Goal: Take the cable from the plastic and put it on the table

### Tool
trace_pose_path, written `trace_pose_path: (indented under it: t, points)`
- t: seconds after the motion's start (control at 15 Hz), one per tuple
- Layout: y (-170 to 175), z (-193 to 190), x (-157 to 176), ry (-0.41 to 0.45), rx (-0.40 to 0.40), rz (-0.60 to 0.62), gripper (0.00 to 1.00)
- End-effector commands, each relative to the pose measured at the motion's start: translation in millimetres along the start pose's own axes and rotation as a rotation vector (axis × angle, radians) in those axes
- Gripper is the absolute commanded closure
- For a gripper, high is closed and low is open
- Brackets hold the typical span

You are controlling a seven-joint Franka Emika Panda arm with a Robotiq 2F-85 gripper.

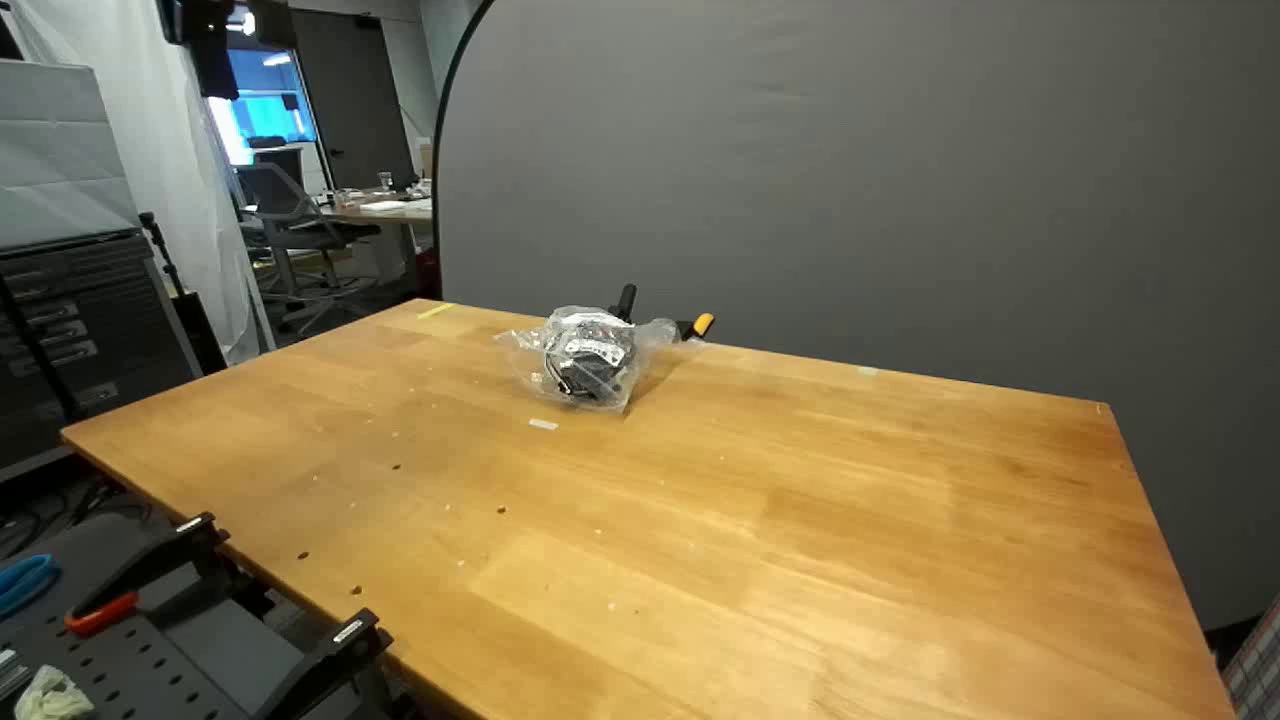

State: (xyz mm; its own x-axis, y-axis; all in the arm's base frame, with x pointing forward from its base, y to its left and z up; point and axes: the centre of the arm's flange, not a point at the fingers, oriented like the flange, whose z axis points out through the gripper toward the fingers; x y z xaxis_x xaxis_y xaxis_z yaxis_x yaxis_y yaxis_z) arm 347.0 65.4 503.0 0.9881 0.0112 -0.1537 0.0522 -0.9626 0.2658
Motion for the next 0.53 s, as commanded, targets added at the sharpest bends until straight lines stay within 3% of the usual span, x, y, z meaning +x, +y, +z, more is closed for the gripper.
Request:
trace_pose_path:
  t: [0.0, 0.47]
  points:
    - [0.1, -1.0, 0.1, 0.003, 0.000, 0.000, 0.00]
    - [-1.3, -2.2, 1.1, 0.024, 0.011, -0.010, 0.00]
